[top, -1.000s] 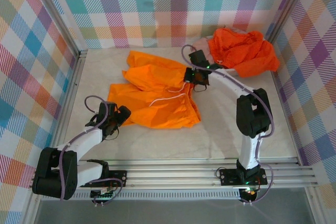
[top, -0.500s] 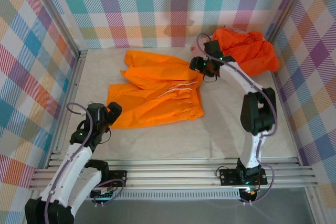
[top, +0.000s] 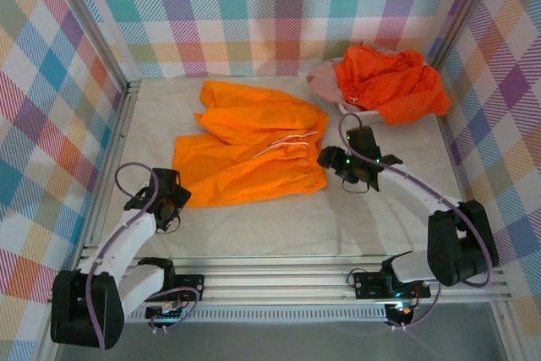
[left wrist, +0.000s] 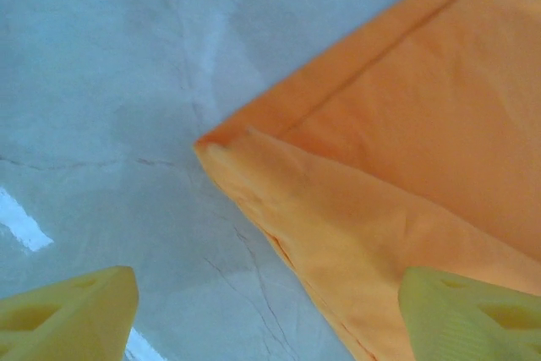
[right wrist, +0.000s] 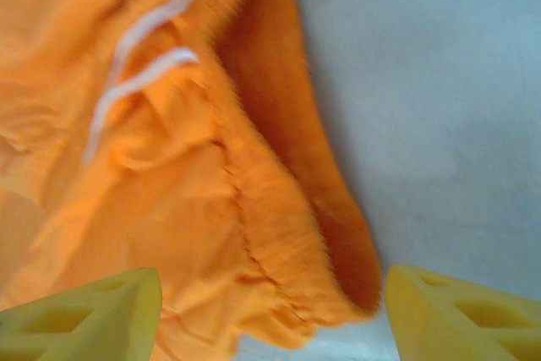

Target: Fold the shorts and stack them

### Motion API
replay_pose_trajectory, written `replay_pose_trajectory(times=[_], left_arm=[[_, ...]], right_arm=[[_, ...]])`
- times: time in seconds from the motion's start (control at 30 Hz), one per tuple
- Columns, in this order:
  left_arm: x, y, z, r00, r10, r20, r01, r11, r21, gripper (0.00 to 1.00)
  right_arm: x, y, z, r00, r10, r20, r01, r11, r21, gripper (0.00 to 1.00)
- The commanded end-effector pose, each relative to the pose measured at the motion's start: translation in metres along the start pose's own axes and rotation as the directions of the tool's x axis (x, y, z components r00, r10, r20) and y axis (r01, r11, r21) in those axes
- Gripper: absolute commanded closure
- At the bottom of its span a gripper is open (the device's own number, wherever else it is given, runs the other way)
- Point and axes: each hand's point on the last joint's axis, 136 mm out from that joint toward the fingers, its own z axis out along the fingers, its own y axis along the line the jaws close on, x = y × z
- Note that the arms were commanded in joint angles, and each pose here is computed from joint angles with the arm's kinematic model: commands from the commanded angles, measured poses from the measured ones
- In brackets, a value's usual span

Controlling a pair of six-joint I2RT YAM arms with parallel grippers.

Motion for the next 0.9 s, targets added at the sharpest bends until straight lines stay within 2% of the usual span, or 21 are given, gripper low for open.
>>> replay_pose_trajectory(times=[0.0,0.2,0.47,0.73,0.87], left_arm=[[-0.013,0.003,0.006,0.998,-0.050,0.048,0.050,0.999,-0.010,0.23],[-0.015,0.004,0.018,0.997,-0.062,0.048,0.063,0.998,-0.024,0.30],[-0.011,0.003,0.037,0.999,-0.045,0.019,0.046,0.997,-0.060,0.32],[-0.004,-0.003,0.047,0.999,-0.012,-0.034,0.010,0.998,-0.064,0.60],[-0.006,-0.008,0.050,1.000,-0.004,-0.028,0.002,0.999,-0.043,0.70]], right_arm=[[0.000,0.005,-0.003,0.991,0.128,0.024,-0.126,0.989,-0.070,0.35],[0.019,-0.009,0.017,0.980,0.193,-0.046,-0.195,0.980,-0.047,0.42],[0.029,-0.007,0.034,0.974,0.204,-0.102,-0.208,0.978,-0.034,0.43],[0.031,-0.004,0.047,0.973,0.196,-0.124,-0.199,0.980,-0.011,0.45],[0.025,-0.002,0.051,0.975,0.193,-0.114,-0.195,0.981,-0.003,0.52]])
